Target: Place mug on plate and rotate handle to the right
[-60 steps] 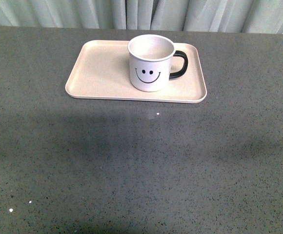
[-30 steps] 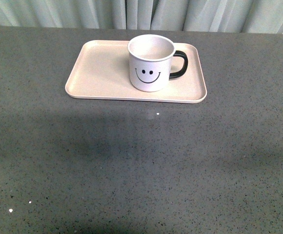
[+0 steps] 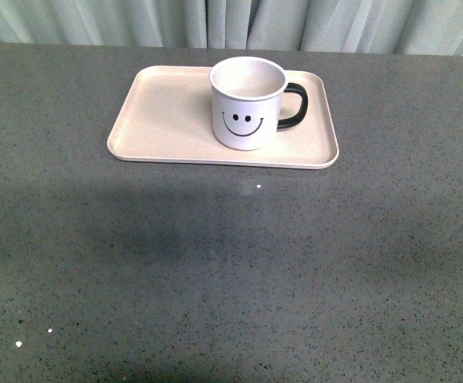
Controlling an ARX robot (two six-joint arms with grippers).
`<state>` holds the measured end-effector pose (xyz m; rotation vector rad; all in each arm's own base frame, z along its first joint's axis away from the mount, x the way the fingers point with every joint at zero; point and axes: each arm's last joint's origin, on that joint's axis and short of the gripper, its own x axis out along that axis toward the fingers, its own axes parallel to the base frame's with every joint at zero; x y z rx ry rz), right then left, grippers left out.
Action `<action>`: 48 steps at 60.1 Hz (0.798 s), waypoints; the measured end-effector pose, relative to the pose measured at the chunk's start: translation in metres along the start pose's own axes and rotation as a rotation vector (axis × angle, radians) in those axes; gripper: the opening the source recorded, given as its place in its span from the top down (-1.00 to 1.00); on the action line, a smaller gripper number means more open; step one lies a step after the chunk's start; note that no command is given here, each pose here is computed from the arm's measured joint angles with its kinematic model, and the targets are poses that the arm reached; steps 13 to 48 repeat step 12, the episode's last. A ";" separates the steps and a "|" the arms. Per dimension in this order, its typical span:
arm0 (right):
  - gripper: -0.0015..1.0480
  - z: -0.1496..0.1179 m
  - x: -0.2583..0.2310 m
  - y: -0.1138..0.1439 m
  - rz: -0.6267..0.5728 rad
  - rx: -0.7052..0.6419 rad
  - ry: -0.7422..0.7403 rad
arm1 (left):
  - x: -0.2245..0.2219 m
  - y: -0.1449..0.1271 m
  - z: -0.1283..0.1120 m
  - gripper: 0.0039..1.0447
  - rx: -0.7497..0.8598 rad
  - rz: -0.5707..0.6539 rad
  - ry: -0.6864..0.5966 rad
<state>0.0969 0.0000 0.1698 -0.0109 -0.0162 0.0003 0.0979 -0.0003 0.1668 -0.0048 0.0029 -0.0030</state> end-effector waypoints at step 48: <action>-0.82 0.000 0.000 0.000 0.000 0.000 0.000 | 0.000 0.000 0.000 -0.83 0.000 0.000 0.000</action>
